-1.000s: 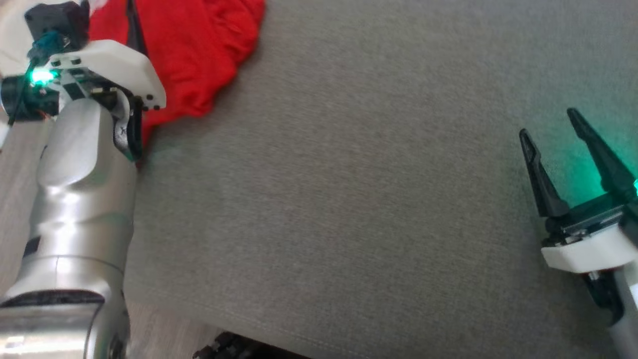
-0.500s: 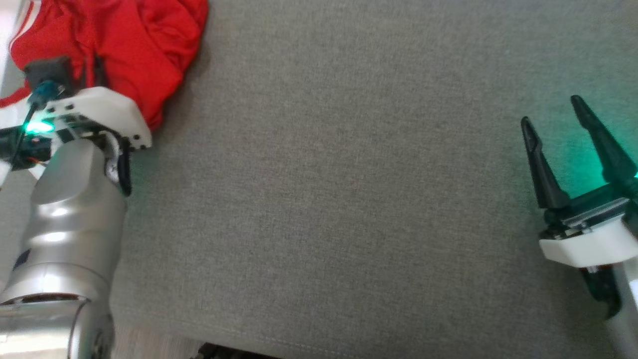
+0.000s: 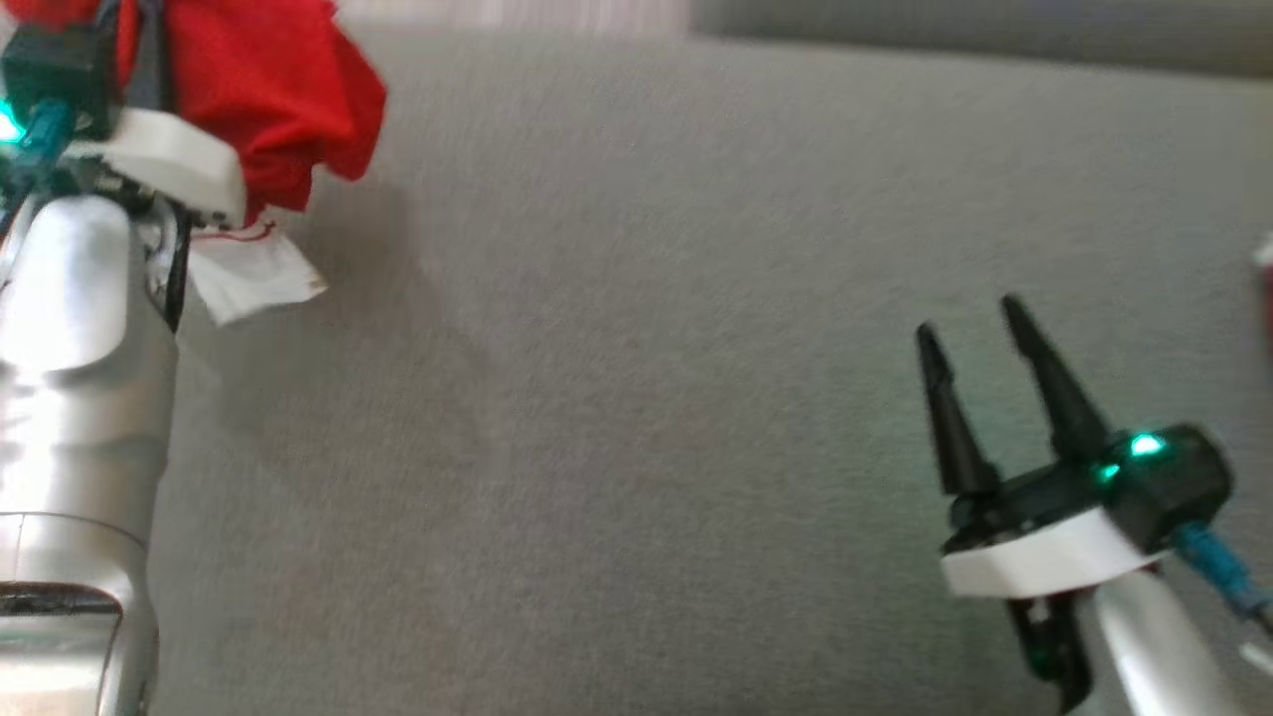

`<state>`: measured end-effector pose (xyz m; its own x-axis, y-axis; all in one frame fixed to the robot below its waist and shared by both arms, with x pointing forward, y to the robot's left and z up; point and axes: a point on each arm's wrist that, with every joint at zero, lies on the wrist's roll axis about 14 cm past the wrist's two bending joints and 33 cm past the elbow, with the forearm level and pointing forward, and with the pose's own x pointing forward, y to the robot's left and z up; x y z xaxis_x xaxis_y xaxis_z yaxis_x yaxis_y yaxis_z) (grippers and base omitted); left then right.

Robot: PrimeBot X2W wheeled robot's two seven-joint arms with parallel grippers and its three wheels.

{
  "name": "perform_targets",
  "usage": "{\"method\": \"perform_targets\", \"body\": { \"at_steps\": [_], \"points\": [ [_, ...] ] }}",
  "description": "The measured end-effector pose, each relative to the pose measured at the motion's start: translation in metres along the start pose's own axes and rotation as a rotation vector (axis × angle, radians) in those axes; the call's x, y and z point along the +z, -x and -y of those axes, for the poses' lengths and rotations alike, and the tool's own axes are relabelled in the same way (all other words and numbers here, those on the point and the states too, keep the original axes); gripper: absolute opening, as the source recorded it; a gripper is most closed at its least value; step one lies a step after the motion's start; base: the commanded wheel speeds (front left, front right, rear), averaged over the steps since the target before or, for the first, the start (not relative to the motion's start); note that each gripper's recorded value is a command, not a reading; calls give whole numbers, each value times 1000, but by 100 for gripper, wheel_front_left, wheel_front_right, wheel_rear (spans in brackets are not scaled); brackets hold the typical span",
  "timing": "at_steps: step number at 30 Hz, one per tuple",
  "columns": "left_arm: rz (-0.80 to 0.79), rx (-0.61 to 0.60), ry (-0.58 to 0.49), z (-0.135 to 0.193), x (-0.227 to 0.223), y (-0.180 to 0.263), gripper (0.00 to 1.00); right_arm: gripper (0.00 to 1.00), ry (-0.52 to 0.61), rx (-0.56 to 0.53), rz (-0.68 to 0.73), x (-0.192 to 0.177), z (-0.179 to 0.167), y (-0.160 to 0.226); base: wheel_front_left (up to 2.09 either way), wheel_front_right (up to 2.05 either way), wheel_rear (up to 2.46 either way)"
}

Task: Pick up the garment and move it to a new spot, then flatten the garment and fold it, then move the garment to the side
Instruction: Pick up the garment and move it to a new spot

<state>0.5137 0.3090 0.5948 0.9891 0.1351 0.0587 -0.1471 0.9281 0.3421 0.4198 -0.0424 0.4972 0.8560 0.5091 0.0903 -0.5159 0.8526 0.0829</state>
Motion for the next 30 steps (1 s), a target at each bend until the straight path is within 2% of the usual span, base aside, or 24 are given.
{"method": "perform_targets", "body": {
  "at_steps": [3,7,14,18,19,22,25,26,27,28,30],
  "points": [
    [146,-67,11,19,55,2,0,100,11,-30,38,19,-6,16,0,0,0],
    [258,-182,47,62,98,8,0,100,29,-106,86,40,1,41,0,0,0],
    [361,-480,163,189,134,46,0,100,70,-287,133,61,34,91,0,0,0],
    [272,-670,193,265,93,90,0,100,74,-387,131,61,54,119,0,0,0],
    [272,-670,193,265,93,90,0,100,74,-387,131,61,54,119,0,0,0],
    [117,-795,239,315,38,132,0,100,67,-419,109,54,61,124,0,0,0],
    [-49,-876,278,345,-16,168,0,100,53,-425,74,42,65,119,0,0,0],
    [-90,-881,286,349,-30,176,9,100,50,-425,63,39,67,117,0,0,0],
    [-126,-880,295,353,-42,182,94,100,48,-425,53,36,69,114,0,0,0],
    [-153,-876,295,355,-51,185,100,100,46,-425,45,33,71,111,0,0,0],
    [-180,-868,306,357,-60,188,100,100,40,-423,28,27,73,107,0,0,0]
  ]
}}
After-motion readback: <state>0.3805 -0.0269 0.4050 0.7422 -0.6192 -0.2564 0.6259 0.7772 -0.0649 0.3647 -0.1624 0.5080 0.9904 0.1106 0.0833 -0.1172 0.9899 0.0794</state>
